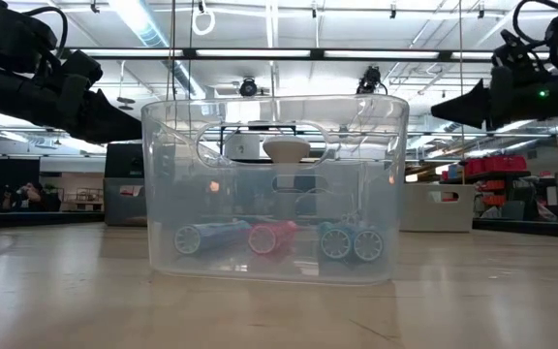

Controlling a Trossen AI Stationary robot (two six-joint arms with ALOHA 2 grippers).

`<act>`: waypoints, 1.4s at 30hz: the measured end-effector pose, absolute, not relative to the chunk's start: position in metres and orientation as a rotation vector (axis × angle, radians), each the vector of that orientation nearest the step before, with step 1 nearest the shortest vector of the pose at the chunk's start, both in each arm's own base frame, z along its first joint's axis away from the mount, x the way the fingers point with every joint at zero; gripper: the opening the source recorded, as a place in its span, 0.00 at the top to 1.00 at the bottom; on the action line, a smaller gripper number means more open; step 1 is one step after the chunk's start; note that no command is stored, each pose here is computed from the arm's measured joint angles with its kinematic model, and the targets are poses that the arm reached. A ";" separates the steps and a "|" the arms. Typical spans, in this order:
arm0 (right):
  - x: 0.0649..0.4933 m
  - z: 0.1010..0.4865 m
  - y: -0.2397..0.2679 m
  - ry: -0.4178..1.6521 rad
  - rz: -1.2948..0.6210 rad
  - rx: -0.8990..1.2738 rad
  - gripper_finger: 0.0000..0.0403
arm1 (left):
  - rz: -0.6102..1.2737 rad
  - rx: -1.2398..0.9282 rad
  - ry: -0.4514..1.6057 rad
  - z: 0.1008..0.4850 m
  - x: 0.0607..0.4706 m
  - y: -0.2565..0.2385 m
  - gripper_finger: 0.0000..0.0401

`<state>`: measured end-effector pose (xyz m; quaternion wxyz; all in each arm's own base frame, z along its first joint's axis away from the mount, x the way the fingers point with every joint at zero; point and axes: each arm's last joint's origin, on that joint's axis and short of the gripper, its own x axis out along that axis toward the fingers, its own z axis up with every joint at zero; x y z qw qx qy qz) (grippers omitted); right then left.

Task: Pick & Place Markers
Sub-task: Return to Home Position

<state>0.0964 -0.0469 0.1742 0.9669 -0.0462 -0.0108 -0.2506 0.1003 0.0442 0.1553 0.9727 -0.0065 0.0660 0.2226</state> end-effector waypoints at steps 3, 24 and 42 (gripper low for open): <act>0.095 0.173 -0.046 -0.008 -0.506 -0.091 0.72 | 0.450 -0.013 0.133 0.155 0.100 0.044 0.43; 0.086 0.172 -0.044 -0.001 -0.545 -0.171 0.72 | 0.450 -0.013 0.133 0.155 0.100 0.044 0.43; 0.086 0.172 -0.044 0.006 -0.545 -0.169 0.72 | 0.450 -0.013 0.133 0.155 0.100 0.044 0.43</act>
